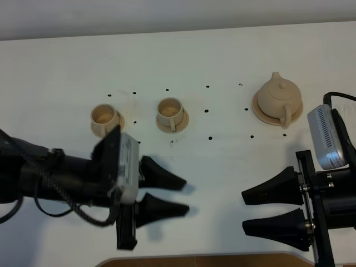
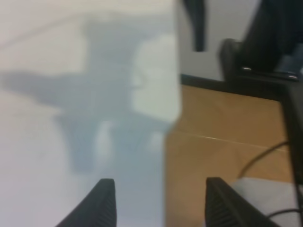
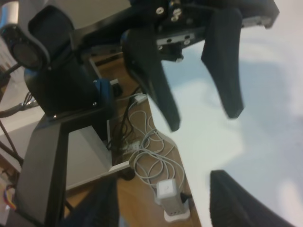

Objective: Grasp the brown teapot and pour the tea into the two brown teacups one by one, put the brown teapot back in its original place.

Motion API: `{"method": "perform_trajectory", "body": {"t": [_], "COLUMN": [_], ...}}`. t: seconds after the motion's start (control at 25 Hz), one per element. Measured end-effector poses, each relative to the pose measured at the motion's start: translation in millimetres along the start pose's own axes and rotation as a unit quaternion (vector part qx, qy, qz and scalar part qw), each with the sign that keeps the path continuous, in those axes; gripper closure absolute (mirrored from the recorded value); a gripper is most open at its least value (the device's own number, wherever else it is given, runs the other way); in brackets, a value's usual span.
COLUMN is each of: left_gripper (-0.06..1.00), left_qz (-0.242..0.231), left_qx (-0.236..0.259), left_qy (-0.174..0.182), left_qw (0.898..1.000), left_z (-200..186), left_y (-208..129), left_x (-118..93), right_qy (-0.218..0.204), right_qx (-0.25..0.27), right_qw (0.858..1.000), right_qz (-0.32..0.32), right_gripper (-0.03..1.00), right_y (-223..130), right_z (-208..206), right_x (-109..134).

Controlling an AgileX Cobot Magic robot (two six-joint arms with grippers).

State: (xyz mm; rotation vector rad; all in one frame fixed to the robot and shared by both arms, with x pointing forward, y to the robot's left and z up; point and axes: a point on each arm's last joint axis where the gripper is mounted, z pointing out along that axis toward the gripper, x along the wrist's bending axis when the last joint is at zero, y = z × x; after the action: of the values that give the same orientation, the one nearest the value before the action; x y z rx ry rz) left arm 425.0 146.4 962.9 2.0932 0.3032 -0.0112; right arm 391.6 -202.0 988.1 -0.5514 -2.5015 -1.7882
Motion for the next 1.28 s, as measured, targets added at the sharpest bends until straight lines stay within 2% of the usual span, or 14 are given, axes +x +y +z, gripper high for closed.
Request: {"method": "perform_trajectory", "body": {"t": [0.16, 0.36, 0.52, 0.68, 0.8, 0.92, 1.0, 1.04, 1.28], "left_gripper": [0.48, 0.48, 0.48, 0.48, 0.48, 0.48, 0.48, 0.48, 0.48], "left_qz": [-0.049, -0.133, -0.170, -0.198, -0.218, -0.255, -0.266, -0.269, -0.270], "left_qx": [-0.020, -0.050, -0.056, -0.030, 0.028, 0.083, 0.104, 0.111, 0.115], "left_qy": [0.087, 0.170, 0.221, 0.278, 0.334, 0.383, 0.402, 0.407, 0.412], "left_qw": [0.995, 0.975, 0.959, 0.940, 0.917, 0.884, 0.870, 0.866, 0.863], "left_z": [-27, -70, -102, -131, -149, -164, -171, -173, -174], "left_y": [14, 28, 33, 34, 22, 6, 0, -3, -22], "left_x": [4, -6, -29, -52, -66, -78, -85, -89, -104], "right_qy": [-0.010, -0.041, -0.065, -0.080, -0.091, -0.095, -0.097, -0.098, -0.101], "right_qx": [-0.004, -0.016, -0.034, -0.046, -0.049, -0.049, -0.052, -0.053, -0.058], "right_qw": [1.000, 0.999, 0.996, 0.994, 0.993, 0.992, 0.992, 0.992, 0.991], "right_qz": [0.005, 0.029, 0.045, 0.056, 0.061, 0.062, 0.064, 0.065, 0.068], "right_gripper": [0.51, 0.51, 0.51, 0.51, 0.51, 0.51, 0.51, 0.51, 0.51], "right_y": [1, 3, 6, 7, 8, 8, 8, 8, 9], "right_z": [0, 0, -1, -2, -2, -2, -2, -3, -3], "right_x": [-2, -8, -12, -15, -17, -18, -18, -18, -19]}}
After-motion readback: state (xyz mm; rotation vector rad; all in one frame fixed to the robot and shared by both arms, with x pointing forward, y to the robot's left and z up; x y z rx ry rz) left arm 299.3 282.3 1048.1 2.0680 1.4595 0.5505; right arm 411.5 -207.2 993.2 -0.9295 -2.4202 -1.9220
